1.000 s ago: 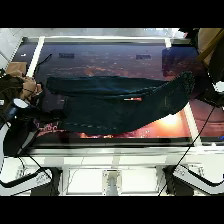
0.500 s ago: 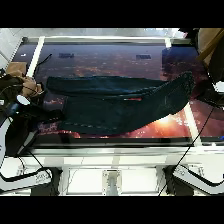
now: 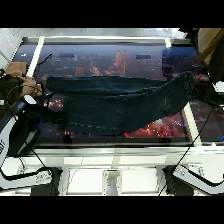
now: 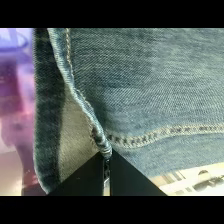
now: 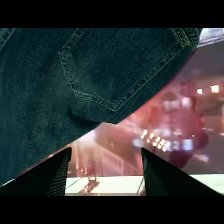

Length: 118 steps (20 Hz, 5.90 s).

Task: Fold the clothes and pants, and hang the long-sleeved shirts on hangers.

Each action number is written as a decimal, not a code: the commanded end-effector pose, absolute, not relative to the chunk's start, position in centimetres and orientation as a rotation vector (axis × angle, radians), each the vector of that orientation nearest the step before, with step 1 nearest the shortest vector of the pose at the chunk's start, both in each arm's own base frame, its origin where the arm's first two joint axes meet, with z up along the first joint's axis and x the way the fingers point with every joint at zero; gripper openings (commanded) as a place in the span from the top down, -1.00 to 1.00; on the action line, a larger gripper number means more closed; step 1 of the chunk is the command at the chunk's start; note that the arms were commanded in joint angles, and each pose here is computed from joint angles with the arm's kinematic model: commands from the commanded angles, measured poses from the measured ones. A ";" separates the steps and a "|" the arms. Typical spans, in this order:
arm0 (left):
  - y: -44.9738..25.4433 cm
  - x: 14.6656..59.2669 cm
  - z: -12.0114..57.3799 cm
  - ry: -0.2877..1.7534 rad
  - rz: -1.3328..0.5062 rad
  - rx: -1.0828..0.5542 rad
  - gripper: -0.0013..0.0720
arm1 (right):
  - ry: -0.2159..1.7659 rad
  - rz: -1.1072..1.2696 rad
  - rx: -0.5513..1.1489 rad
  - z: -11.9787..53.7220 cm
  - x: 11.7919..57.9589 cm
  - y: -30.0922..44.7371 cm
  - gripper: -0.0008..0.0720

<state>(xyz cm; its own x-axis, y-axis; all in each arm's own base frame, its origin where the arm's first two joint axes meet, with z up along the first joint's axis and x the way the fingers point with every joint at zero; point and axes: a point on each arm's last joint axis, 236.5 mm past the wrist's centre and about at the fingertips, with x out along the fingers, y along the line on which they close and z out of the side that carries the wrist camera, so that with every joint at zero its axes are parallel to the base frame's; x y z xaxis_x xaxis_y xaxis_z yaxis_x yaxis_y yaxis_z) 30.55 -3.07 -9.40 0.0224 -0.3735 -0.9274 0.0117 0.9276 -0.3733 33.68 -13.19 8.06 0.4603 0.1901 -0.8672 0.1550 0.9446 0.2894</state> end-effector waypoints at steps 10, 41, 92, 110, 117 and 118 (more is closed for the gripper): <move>1.0 29.7 3.1 1.275 -0.146 -0.136 0.93 | 0.818 -0.122 0.406 7.4 39.0 -18.2 -0.37; 8.5 28.6 4.2 1.264 0.261 -0.128 0.93 | 1.126 -0.010 0.642 -4.9 45.9 -20.6 0.86; 3.7 30.5 -1.5 1.015 0.349 -0.743 -0.98 | 1.229 -0.161 0.603 -0.4 26.4 -20.5 -0.27; 7.0 32.4 -9.7 1.036 0.442 -1.138 -0.35 | 1.130 -0.085 0.733 0.1 28.7 -18.1 -0.27; 8.2 33.2 -10.3 1.006 0.451 -1.092 0.93 | 1.100 -0.065 0.757 0.7 29.3 -17.7 -0.27; 8.3 33.7 -9.7 1.001 0.434 -1.079 0.93 | 1.105 -0.068 0.745 0.8 29.1 -17.7 -0.27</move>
